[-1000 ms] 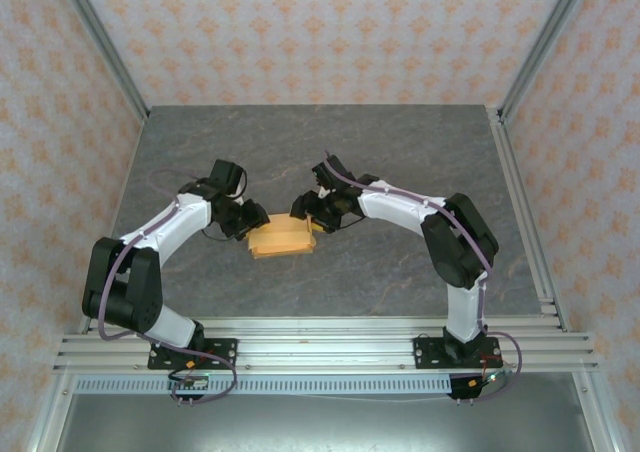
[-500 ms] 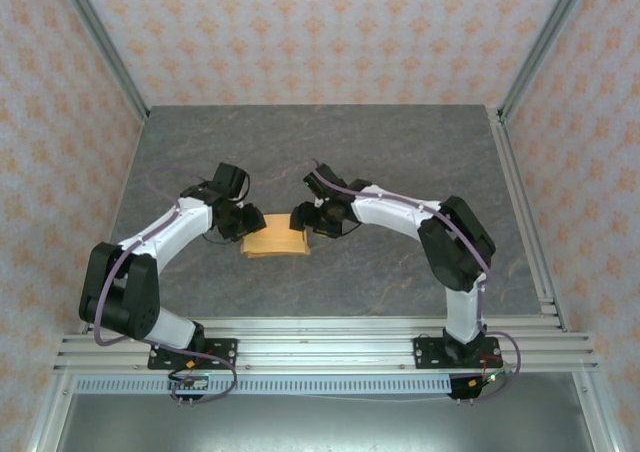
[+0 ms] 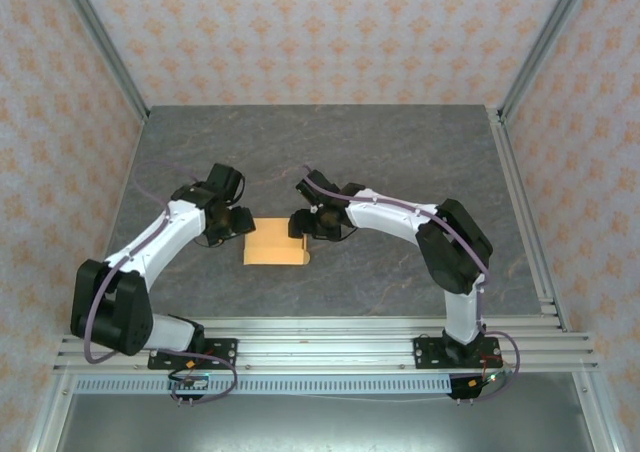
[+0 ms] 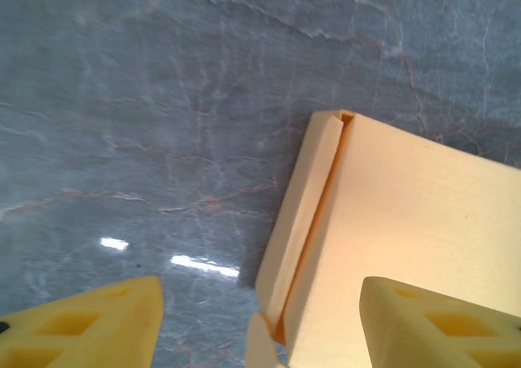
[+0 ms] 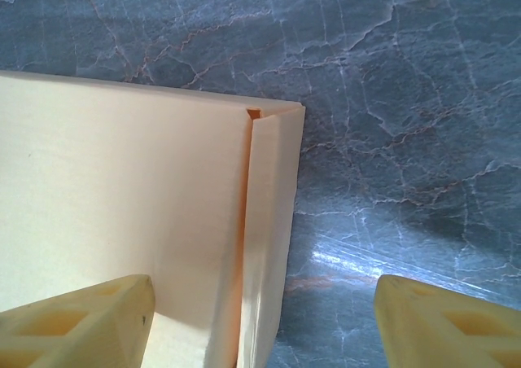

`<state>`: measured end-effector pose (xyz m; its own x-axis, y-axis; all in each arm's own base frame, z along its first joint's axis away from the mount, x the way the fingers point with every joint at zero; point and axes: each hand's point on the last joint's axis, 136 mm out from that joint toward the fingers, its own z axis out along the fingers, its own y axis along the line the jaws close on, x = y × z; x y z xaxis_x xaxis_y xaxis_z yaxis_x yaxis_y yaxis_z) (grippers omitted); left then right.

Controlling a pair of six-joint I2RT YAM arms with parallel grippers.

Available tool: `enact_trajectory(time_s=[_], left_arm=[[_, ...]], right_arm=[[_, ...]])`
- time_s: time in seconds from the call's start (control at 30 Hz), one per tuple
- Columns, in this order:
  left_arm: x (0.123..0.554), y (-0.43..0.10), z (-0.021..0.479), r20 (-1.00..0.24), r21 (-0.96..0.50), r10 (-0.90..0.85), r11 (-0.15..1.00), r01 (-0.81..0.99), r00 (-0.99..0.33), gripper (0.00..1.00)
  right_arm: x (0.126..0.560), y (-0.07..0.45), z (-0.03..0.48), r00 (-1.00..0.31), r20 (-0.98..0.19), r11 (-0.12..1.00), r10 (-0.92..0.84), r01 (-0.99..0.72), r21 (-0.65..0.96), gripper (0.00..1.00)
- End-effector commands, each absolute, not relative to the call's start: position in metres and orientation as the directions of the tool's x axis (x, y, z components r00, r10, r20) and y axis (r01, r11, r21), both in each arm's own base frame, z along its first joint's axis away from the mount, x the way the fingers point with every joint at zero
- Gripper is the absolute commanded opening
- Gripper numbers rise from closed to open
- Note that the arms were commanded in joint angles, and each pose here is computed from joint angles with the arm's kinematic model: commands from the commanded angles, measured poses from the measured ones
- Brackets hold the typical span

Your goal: Fold the paper box

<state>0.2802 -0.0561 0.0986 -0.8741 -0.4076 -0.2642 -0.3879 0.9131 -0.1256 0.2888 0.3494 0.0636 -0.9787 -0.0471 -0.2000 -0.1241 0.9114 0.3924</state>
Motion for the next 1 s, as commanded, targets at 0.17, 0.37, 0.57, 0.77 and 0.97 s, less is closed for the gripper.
enact_trajectory(time_s=[0.17, 0.37, 0.57, 0.77, 0.97], left_arm=[[0.266, -0.061, 0.084, -0.263, -0.184, -0.430, 0.901, -0.392, -0.864, 0.67], [0.273, -0.077, 0.060, -0.207, -0.233, -0.446, 0.887, -0.399, -0.871, 0.65], [0.268, -0.073, 0.038, -0.190, -0.196, -0.456, 0.886, -0.421, -0.870, 0.53], [0.266, -0.077, 0.020, -0.154, -0.207, -0.479, 0.871, -0.445, -0.864, 0.36], [0.267, -0.076, 0.022, -0.169, -0.216, -0.493, 0.863, -0.456, -0.853, 0.35]], right_arm=[[0.288, 0.339, 0.056, -0.976, -0.209, 0.931, -0.056, -0.127, 0.344, 0.71], [0.287, 0.338, 0.050, -0.978, -0.203, 0.933, -0.054, -0.122, 0.339, 0.68], [0.287, 0.338, 0.044, -0.976, -0.211, 0.929, -0.055, -0.128, 0.347, 0.66], [0.289, 0.344, 0.044, -0.974, -0.221, 0.919, -0.059, -0.139, 0.369, 0.64], [0.289, 0.348, 0.050, -0.965, -0.249, 0.901, -0.082, -0.179, 0.396, 0.64]])
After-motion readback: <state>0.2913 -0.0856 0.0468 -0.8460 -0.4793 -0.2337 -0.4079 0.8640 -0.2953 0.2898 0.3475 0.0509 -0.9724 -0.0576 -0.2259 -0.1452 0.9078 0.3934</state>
